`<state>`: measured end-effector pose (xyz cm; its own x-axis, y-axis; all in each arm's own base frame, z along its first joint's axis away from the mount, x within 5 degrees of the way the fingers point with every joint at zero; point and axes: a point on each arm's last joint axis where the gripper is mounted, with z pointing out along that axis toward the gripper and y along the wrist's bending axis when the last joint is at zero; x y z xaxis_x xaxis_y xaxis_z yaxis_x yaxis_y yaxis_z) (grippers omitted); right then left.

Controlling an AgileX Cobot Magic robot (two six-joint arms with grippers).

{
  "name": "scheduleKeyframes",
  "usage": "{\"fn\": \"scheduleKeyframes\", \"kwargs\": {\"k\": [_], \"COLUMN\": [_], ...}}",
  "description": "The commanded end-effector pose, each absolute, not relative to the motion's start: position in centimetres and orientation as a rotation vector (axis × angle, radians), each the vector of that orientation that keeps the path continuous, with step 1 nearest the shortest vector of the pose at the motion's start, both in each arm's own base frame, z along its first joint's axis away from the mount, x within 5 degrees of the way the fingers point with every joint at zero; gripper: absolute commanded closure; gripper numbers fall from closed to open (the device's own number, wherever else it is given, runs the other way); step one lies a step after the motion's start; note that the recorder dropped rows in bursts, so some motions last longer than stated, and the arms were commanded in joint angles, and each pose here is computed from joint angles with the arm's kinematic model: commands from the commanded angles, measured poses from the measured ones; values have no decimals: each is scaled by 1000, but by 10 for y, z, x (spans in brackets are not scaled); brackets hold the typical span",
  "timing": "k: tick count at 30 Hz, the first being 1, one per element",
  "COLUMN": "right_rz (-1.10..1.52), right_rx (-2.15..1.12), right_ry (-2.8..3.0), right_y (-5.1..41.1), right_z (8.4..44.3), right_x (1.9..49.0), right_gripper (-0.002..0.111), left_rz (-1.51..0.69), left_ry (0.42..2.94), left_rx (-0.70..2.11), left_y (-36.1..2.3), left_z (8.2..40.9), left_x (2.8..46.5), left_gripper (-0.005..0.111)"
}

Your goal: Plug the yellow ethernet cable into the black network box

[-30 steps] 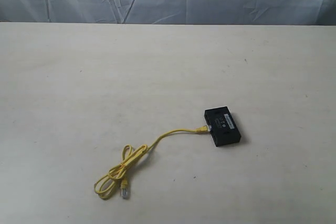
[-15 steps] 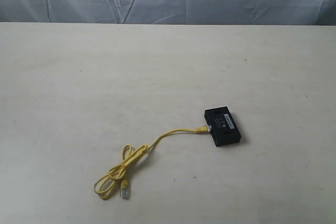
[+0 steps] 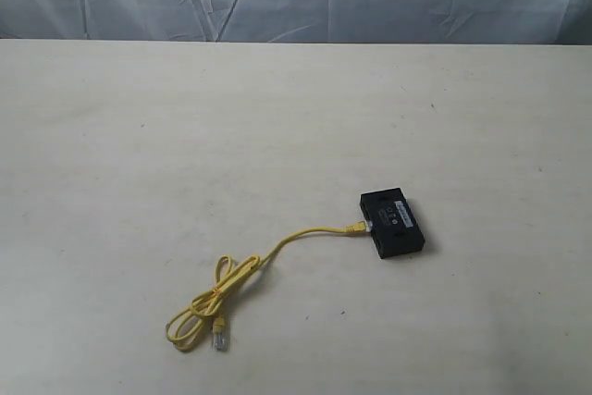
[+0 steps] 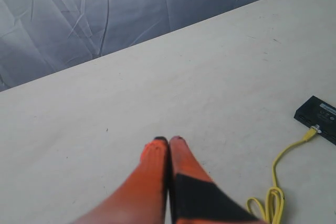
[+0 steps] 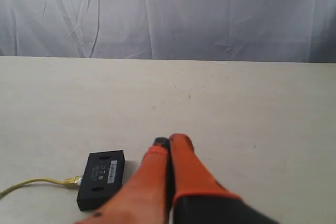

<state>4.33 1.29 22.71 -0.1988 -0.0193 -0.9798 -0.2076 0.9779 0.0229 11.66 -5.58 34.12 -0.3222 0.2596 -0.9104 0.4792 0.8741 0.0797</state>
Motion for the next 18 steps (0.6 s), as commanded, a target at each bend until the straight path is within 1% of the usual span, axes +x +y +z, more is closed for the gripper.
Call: {"fn": "scheduleKeyframes", "kwargs": {"k": [1, 8, 12, 18], "right_rz": [139, 60, 98, 93], "right_rx": [-133, -147, -57, -62], "right_ry": [1757, 1765, 1809, 1843], "right_y": [9, 5, 3, 4], "right_z": [227, 224, 210, 189], "right_x": [44, 45, 48, 52], "right_gripper": [109, 109, 109, 109], "left_rz": [-247, -247, -247, -247], "left_ry": [1922, 1922, 1922, 1922], "left_rx": [541, 541, 541, 541], "left_y": [-55, -55, -55, -55], "left_z": [340, 340, 340, 340], "left_x": [116, 116, 116, 116], "left_gripper": [107, 107, 107, 107]}}
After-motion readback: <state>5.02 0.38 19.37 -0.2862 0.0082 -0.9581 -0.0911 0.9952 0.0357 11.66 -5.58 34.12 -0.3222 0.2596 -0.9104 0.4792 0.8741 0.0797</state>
